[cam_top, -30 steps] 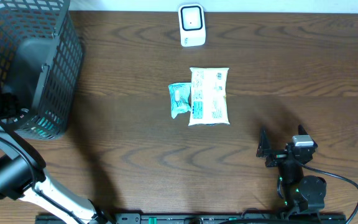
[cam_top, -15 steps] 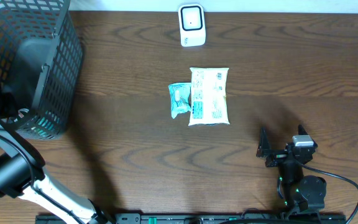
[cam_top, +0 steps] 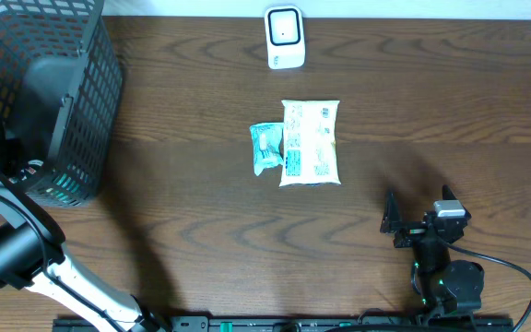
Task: Scan the item barcode
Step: 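Grasp the orange snack pack in the basket with the left gripper, then carry the orange pack toward the white scanner with the left gripper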
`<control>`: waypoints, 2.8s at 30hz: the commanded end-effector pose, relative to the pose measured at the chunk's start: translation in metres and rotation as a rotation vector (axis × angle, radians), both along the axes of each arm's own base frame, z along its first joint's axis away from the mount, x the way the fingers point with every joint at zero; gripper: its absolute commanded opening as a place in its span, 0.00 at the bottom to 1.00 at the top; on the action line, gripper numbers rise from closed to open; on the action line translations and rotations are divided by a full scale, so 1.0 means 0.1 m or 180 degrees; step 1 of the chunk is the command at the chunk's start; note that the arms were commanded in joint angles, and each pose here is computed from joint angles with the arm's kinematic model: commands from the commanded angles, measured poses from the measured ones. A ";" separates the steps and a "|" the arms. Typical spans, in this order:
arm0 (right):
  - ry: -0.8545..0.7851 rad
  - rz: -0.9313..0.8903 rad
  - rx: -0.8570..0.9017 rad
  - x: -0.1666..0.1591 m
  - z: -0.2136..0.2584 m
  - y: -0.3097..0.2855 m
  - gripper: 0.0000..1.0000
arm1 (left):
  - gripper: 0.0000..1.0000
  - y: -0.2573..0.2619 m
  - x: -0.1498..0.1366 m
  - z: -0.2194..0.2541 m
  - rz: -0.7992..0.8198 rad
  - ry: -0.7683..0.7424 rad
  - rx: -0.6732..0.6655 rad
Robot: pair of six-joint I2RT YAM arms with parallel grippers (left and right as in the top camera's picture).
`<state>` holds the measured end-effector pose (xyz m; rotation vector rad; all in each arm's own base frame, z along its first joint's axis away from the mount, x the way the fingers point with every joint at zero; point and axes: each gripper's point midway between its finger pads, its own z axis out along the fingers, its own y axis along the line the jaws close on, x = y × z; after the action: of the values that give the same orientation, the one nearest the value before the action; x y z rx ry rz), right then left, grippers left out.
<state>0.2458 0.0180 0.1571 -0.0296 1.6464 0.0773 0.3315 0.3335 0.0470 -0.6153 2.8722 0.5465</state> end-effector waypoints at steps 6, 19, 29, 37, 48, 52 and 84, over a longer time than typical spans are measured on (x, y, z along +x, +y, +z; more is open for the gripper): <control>0.0000 -0.0017 0.0033 0.00 0.00 -0.01 0.99 | 0.07 0.01 0.08 0.72 0.0653 -0.0767 0.0172; 0.0001 -0.0018 0.0032 0.00 -0.01 -0.01 0.99 | 0.08 -1.05 0.62 2.99 0.0206 -0.3545 -0.1094; 0.0000 -0.0017 0.0031 0.00 0.00 -0.01 0.99 | 0.08 -2.28 0.42 3.65 -0.0048 -0.3802 -0.2643; 0.0000 -0.0018 0.0031 0.00 0.00 -0.01 0.99 | 0.08 -3.64 0.31 3.20 -0.1362 -0.2745 -0.3213; 0.0000 -0.0018 0.0031 0.00 0.00 -0.01 0.99 | 0.08 -4.63 0.10 2.26 -0.2240 -0.1336 -0.3194; 0.0000 -0.0018 0.0032 0.00 0.00 -0.01 0.99 | 0.08 -5.08 -0.12 2.26 -0.2258 -0.0873 -0.4251; 0.0000 -0.0018 0.0032 0.00 0.00 -0.01 0.99 | 0.08 -3.87 0.49 0.84 -0.0809 -0.0279 -0.1315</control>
<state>0.2458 0.0179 0.1571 -0.0290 1.6464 0.0773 0.3757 -0.0699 0.1371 -0.2523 2.9492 -0.3001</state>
